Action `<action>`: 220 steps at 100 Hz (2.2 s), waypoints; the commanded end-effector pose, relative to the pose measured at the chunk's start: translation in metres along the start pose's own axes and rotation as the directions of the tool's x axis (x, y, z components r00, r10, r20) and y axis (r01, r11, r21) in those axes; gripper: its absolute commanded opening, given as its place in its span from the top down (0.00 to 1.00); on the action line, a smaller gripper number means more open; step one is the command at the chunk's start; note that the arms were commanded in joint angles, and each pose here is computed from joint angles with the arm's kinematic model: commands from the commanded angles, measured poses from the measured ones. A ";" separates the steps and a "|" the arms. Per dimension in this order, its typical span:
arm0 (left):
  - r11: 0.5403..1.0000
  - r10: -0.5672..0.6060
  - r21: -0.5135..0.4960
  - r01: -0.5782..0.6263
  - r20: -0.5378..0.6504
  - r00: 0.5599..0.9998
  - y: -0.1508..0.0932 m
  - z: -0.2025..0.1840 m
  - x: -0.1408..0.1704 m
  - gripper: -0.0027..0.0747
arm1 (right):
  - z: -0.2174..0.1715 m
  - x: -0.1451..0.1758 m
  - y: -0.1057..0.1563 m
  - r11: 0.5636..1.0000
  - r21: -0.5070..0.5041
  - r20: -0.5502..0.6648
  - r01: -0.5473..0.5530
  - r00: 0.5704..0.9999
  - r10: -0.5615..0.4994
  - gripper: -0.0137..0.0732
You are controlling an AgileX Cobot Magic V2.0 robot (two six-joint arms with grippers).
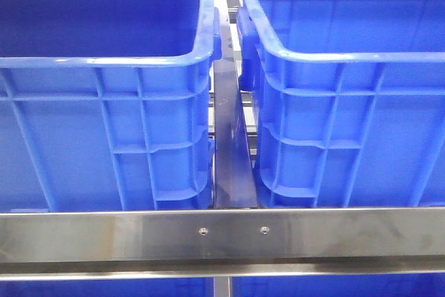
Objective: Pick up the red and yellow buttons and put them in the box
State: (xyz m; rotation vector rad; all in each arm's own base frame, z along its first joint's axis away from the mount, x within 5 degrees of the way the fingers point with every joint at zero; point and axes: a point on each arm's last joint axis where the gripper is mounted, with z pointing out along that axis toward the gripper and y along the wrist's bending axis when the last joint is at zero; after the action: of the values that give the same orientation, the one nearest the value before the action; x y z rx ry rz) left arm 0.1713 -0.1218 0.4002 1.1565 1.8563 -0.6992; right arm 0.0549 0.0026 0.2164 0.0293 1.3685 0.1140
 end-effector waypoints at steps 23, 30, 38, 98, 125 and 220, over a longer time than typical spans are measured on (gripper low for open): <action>1.000 0.028 0.010 -0.028 0.047 0.999 -0.004 0.007 -0.012 0.99 | -0.010 -0.067 0.006 0.953 0.019 -0.060 -0.301 0.952 0.302 0.92; 1.000 0.030 0.008 -0.030 0.044 0.999 -0.004 0.007 -0.012 0.99 | -0.016 -0.084 0.009 0.936 0.020 -0.100 -0.352 0.931 0.352 0.92; 0.999 0.032 0.006 -0.032 0.042 0.999 -0.004 0.007 -0.012 0.99 | -0.021 -0.100 0.013 0.918 0.002 -0.108 -0.398 0.912 0.395 0.92; 0.999 0.032 0.006 -0.032 0.042 0.999 -0.004 0.007 -0.012 0.99 | -0.026 -0.118 0.017 0.894 -0.046 -0.061 -0.446 0.894 0.443 0.58; 0.999 0.032 0.008 -0.032 0.041 0.999 -0.004 0.007 -0.012 0.99 | -0.026 -0.118 0.020 0.848 -0.071 -0.086 -0.525 0.850 0.519 0.19; 0.999 0.032 0.013 -0.032 0.038 0.999 -0.005 0.007 -0.011 0.99 | 0.128 -0.089 0.121 0.360 -0.359 -0.794 -0.861 0.484 0.367 0.26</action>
State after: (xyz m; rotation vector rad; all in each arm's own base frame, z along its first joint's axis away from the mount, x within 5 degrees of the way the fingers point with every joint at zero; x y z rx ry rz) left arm 0.1763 -0.1316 0.3912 1.2232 1.8698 -0.6734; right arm 0.1457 0.1060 0.3160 -0.0693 1.8634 1.4142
